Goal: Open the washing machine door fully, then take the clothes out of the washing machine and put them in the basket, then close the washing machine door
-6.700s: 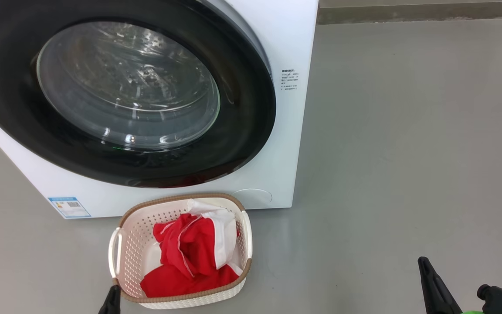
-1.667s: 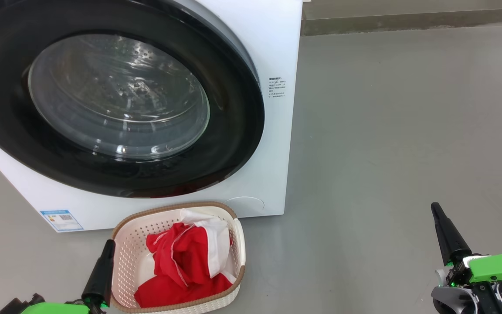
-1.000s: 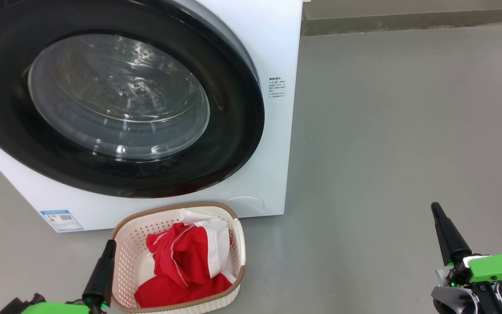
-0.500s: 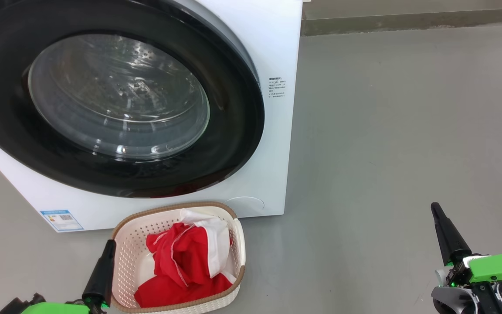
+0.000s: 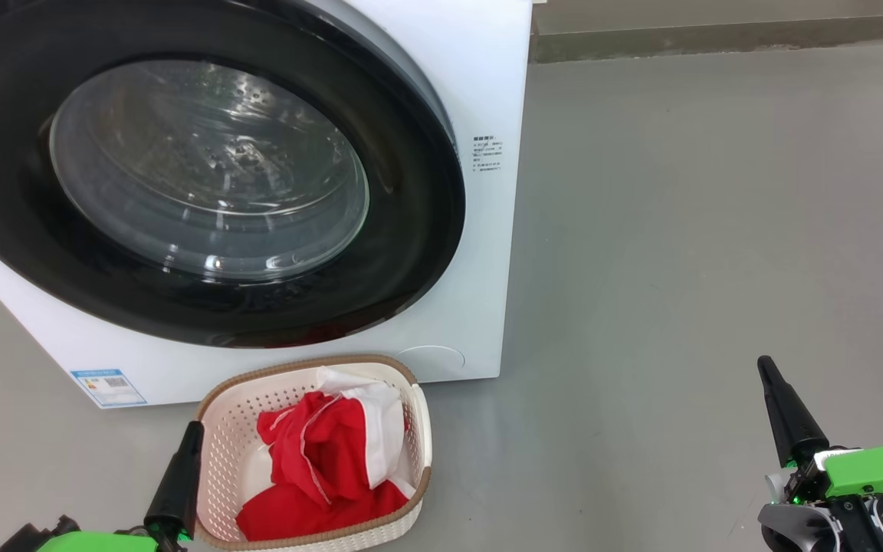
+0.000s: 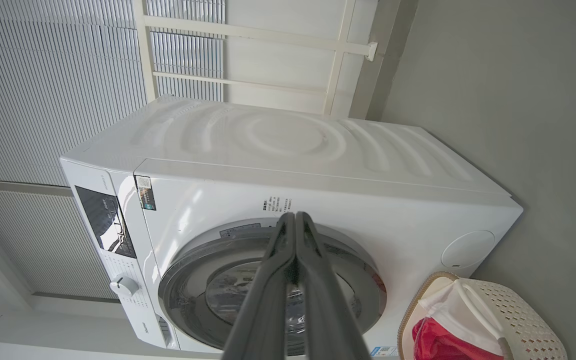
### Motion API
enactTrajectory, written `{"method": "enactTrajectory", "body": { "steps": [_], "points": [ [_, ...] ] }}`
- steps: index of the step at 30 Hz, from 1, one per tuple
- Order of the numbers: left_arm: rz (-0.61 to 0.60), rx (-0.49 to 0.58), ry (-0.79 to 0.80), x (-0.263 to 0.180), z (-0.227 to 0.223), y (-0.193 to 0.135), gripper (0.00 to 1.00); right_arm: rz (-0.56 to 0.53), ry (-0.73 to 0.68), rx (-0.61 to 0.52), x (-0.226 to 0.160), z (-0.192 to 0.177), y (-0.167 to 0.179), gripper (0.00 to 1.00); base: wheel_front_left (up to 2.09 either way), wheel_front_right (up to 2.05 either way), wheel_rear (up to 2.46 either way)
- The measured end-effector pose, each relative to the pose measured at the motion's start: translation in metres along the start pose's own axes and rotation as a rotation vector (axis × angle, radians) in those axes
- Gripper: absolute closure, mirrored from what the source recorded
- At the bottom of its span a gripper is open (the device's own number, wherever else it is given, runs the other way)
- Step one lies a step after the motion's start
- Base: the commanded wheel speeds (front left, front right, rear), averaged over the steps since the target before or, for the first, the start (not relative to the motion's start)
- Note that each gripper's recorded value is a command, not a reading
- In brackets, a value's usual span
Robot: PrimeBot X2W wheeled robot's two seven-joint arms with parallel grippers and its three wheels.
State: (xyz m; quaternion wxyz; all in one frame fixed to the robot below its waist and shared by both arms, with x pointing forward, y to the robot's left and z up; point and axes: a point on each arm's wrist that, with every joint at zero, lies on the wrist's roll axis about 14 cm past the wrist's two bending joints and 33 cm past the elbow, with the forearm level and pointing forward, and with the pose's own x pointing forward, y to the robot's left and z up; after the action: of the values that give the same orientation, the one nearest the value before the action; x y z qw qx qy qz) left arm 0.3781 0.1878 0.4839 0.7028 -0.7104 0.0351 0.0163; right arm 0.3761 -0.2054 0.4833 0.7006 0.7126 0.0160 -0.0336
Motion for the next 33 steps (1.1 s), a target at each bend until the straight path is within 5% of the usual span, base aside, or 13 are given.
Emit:
{"method": "enactTrajectory", "body": {
  "steps": [33],
  "points": [
    [0.000, -0.002, -0.001, 0.0000, 0.0000, 0.0000, 1.00, 0.000, 0.001, 0.000, -0.0001, -0.0002, -0.0001, 1.00, 0.00, 0.00, 0.00]
  ]
}}
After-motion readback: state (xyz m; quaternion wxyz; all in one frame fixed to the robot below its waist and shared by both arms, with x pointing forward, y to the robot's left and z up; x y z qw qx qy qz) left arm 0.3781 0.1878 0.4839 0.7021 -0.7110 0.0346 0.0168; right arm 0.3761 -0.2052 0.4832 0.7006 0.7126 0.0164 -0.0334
